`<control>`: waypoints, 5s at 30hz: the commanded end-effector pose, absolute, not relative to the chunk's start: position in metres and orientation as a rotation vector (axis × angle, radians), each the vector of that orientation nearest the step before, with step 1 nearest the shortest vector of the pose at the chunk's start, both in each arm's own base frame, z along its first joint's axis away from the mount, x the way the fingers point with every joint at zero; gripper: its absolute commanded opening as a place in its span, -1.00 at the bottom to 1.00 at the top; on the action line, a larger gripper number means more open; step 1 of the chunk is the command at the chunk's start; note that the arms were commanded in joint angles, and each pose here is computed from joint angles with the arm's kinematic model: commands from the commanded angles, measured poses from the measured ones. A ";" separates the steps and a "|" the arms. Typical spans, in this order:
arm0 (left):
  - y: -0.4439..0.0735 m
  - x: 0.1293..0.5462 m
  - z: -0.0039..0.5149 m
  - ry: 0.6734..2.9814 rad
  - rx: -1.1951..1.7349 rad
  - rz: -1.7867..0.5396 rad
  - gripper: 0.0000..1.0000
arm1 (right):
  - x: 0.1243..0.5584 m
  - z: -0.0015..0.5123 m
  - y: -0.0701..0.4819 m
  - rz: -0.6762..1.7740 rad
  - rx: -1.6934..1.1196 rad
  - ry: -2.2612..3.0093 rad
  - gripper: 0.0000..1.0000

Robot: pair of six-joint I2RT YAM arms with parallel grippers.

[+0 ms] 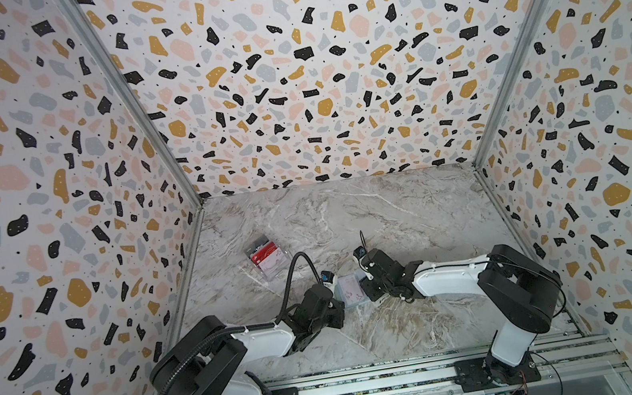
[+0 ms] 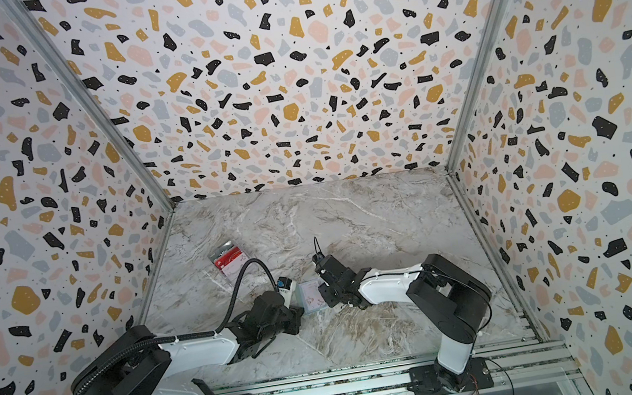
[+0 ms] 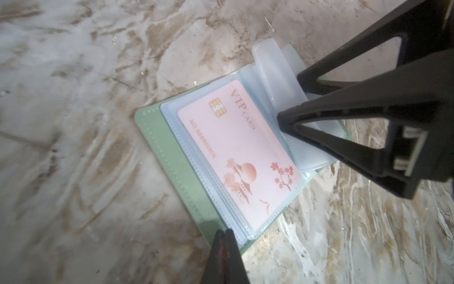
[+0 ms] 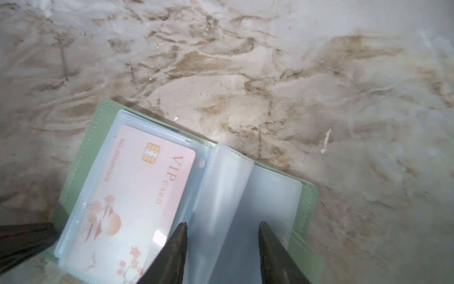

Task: Take the credit cards out of the card holder

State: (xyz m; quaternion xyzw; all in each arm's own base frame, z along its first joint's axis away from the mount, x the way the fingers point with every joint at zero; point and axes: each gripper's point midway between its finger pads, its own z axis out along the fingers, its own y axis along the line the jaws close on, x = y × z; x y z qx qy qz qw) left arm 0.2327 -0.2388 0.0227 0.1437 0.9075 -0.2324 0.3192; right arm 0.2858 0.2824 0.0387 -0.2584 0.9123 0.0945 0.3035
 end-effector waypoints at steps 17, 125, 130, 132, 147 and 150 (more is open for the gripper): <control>-0.226 0.241 0.057 2.268 0.384 -0.536 -1.00 | 0.289 0.116 0.275 0.377 -0.671 2.360 0.04; -0.235 0.236 -0.007 2.395 0.421 -0.537 -1.00 | 0.244 0.060 0.356 1.588 -0.552 2.524 -0.33; -0.235 0.236 -0.007 2.396 0.423 -0.536 -1.00 | 0.246 0.057 0.357 1.577 -0.543 2.532 -0.30; -0.235 0.236 -0.008 2.397 0.422 -0.535 -1.00 | 0.247 0.057 0.358 1.584 -0.540 2.526 -0.28; -0.232 0.237 -0.008 2.403 0.407 -0.513 -1.00 | 0.250 0.078 0.343 1.694 -0.512 2.424 -0.32; -0.231 0.238 -0.009 2.406 0.403 -0.509 -1.00 | 0.251 0.083 0.338 1.704 -0.515 2.404 -0.32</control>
